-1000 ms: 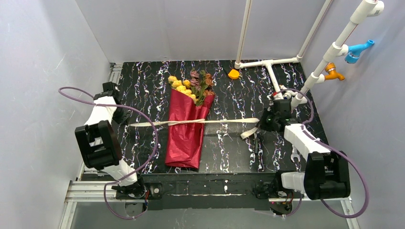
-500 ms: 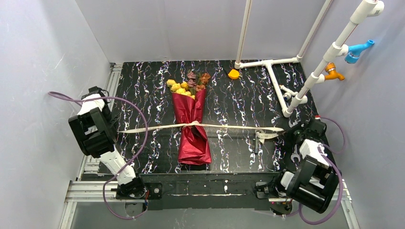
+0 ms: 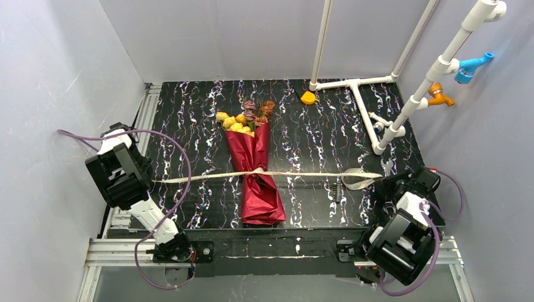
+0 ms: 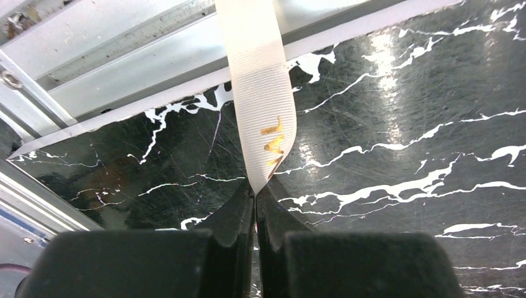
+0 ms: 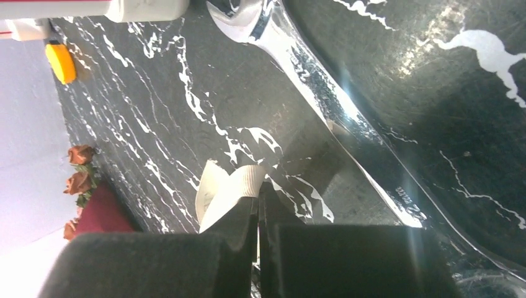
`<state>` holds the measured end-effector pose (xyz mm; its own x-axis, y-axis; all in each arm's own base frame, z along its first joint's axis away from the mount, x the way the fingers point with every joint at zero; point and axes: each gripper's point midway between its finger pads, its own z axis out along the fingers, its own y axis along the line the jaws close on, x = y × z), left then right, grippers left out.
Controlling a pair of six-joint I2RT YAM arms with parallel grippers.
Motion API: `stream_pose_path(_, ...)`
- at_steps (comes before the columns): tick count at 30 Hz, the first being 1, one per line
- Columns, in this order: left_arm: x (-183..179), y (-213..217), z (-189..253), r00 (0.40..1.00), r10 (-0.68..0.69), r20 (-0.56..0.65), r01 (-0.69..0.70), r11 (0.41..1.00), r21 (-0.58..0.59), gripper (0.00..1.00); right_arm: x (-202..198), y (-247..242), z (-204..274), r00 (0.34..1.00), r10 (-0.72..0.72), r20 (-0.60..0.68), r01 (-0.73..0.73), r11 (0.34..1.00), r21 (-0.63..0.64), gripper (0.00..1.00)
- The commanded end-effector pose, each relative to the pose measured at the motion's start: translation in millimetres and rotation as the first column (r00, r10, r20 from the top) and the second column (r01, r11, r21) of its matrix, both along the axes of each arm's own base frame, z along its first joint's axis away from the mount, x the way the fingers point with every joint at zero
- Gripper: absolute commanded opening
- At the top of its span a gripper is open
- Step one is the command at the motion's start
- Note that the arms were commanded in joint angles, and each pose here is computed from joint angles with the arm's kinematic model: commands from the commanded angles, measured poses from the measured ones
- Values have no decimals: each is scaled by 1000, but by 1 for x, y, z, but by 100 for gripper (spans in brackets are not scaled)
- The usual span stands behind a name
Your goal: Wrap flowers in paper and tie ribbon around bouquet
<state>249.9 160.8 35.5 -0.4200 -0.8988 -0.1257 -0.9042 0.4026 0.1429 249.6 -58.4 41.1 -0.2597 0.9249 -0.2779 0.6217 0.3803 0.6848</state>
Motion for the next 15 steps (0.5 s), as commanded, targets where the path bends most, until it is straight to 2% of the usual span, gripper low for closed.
stream_pose_path(1, 6, 6, 6, 997, 13, 74, -16, 999, 39, 0, 29, -20, 32, 984, 1, 178, 13, 997, -80, 1)
stream_pose_path(2, 8, 2, 7, 997, -2, 83, -1, 999, 36, 0, 30, -16, 32, 984, 23, 178, -9, 997, -81, 4)
stream_pose_path(4, 13, -7, 10, 995, -35, 98, 32, 999, 28, 1, 29, -13, 31, 988, 60, 142, -44, 993, -114, 27)
stream_pose_path(7, 19, -22, 17, 989, -86, 123, 84, 996, 25, 15, 24, -6, 31, 993, 98, 65, -84, 978, -190, 59)
stream_pose_path(9, 20, -29, 20, 985, -104, 135, 102, 994, 27, 25, 23, 2, 40, 992, 119, 40, -105, 962, -252, 73)
stream_pose_path(11, 19, -36, 24, 982, -112, 155, 110, 994, 18, 38, 22, 7, 53, 991, 129, 33, -112, 944, -310, 84)
stream_pose_path(15, 16, -47, 36, 972, -145, 187, 141, 989, 34, 63, 23, 21, 79, 984, 174, 48, -142, 910, -389, 90)
